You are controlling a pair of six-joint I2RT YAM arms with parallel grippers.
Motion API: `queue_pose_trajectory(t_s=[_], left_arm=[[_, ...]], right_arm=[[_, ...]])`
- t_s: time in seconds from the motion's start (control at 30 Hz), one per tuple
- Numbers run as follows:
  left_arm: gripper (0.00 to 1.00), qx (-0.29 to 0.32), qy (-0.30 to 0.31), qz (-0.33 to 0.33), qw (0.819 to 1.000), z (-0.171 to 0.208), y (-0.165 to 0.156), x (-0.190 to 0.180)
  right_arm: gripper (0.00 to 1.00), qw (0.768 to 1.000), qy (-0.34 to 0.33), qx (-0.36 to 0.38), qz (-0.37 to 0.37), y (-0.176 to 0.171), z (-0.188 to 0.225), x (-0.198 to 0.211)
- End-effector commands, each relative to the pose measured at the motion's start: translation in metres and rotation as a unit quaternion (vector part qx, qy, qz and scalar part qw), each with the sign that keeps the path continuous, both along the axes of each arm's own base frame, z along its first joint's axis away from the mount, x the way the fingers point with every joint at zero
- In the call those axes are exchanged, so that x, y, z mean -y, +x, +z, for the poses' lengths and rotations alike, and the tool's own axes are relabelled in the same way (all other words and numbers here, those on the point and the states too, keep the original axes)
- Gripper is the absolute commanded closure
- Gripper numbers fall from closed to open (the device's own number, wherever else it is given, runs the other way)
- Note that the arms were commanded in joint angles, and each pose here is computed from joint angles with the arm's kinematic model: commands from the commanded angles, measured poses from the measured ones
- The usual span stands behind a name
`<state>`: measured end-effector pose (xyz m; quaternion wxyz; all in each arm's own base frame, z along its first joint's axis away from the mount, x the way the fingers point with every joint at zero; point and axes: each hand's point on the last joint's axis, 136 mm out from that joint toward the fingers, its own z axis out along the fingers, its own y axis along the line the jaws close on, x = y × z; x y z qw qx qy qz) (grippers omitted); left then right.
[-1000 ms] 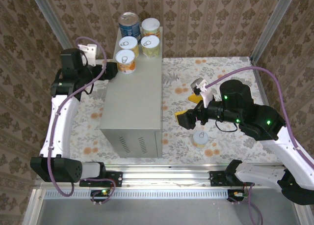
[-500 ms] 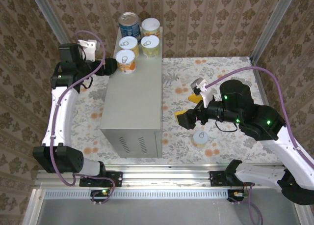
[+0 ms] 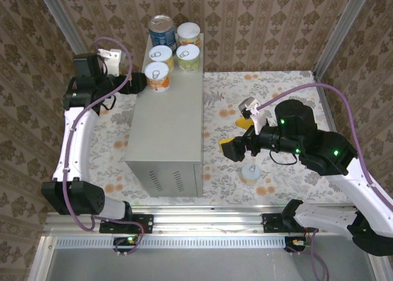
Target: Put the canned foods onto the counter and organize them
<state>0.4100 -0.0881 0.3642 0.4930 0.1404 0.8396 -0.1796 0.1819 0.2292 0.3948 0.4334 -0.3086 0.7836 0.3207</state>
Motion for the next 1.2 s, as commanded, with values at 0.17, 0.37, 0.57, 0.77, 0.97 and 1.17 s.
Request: queue_pose_trajectory(t_s=[0.17,0.37,0.57,0.77,0.97,1.17], left_arm=[[0.0,-0.058,0.023,-0.008,0.998,-0.0367,0.0032,0.0013],[0.0,-0.061,0.019,-0.012,0.998,-0.0383,0.0038,0.0039],[0.0,-0.062,0.019,-0.014,0.998,-0.0394,0.0051,0.0057],[0.0,-0.065,0.019,-0.017,0.998,-0.0404,0.0068,0.0078],[0.0,-0.066,0.02,-0.019,0.997,-0.0415,0.0068,0.0095],[0.0,-0.068,0.02,-0.02,0.997,-0.0431,0.0065,0.01]], right_arm=[[0.0,1.0,0.009,-0.003,0.004,-0.0033,0.0042,-0.0009],[0.0,1.0,0.007,-0.005,0.006,-0.0023,0.0047,-0.0029],[0.0,1.0,0.006,-0.004,0.007,-0.0021,0.0054,-0.0036],[0.0,1.0,0.004,-0.004,0.007,-0.002,0.0041,-0.0035],[0.0,1.0,0.003,-0.003,0.007,-0.0017,0.0035,-0.0034],[0.0,1.0,0.002,-0.005,0.006,-0.0021,0.0015,-0.0027]])
